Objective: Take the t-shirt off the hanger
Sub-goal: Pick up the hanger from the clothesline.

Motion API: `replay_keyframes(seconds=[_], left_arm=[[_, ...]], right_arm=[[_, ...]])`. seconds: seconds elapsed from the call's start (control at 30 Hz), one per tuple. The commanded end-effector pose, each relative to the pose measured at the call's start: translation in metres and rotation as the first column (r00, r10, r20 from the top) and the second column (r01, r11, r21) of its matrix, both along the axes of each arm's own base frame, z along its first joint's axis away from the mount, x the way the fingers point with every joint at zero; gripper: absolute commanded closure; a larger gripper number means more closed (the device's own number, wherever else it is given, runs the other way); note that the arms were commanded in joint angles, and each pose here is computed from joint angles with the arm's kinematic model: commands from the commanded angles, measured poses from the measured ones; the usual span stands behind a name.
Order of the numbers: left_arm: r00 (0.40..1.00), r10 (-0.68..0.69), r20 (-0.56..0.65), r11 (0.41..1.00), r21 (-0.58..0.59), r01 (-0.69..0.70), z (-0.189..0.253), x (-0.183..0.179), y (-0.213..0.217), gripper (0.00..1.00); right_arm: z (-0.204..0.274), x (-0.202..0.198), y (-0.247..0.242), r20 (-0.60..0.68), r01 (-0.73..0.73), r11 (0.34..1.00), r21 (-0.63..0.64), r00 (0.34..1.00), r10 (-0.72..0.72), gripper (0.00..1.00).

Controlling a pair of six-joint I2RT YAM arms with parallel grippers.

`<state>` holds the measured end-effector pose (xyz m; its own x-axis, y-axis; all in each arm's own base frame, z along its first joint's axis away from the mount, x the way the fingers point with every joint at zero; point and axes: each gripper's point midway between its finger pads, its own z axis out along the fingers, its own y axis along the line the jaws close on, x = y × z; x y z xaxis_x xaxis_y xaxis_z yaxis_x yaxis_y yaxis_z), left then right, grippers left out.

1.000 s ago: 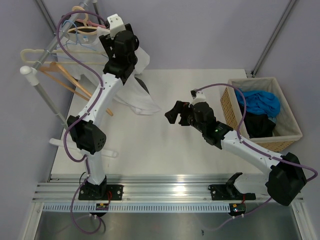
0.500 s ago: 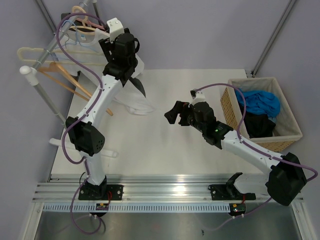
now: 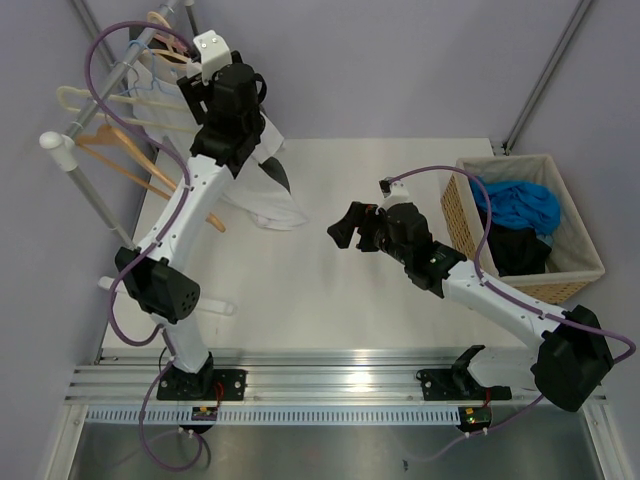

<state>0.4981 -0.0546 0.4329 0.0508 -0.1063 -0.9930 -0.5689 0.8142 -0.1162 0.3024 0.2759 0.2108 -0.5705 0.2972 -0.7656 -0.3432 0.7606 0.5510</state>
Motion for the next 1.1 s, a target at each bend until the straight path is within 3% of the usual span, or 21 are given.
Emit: replay_keyframes(seconds=[0.0,0.13,0.3,0.53,0.73,0.9,1.07], left_arm=[[0.996,0.047,0.081,0.998,-0.031,-0.045,0.033,-0.022,0.015,0.20],[0.994,0.054,0.094,0.998,-0.041,-0.050,0.039,-0.028,0.018,0.19],[0.979,-0.129,0.159,0.986,-0.085,0.143,0.053,-0.022,-0.008,0.16],[0.978,-0.142,0.154,0.985,-0.077,0.155,0.051,-0.010,-0.019,0.17],[0.948,-0.249,0.197,0.960,-0.076,0.268,0.063,0.006,-0.043,0.22],[0.984,-0.120,0.131,0.988,-0.078,0.131,0.031,0.020,-0.030,0.23],[0.978,-0.166,0.125,0.981,-0.077,0.176,0.020,0.036,-0.041,0.19]], right_arm=[[0.021,0.001,0.006,0.039,-0.025,1.000,0.013,0.999,0.025,0.01],[0.021,0.000,0.006,0.039,-0.031,0.999,0.016,0.999,0.030,0.01],[0.021,0.000,0.007,0.039,-0.034,0.999,0.016,0.999,0.033,0.01],[0.020,0.000,0.007,0.040,-0.036,0.999,0.007,0.999,0.036,0.01],[0.020,0.001,0.009,0.036,-0.042,0.999,0.007,0.998,0.042,0.01],[0.017,0.002,0.010,0.031,-0.044,0.999,-0.006,0.999,0.045,0.01],[0.019,0.001,0.010,0.034,-0.046,0.999,-0.005,0.998,0.046,0.01]])
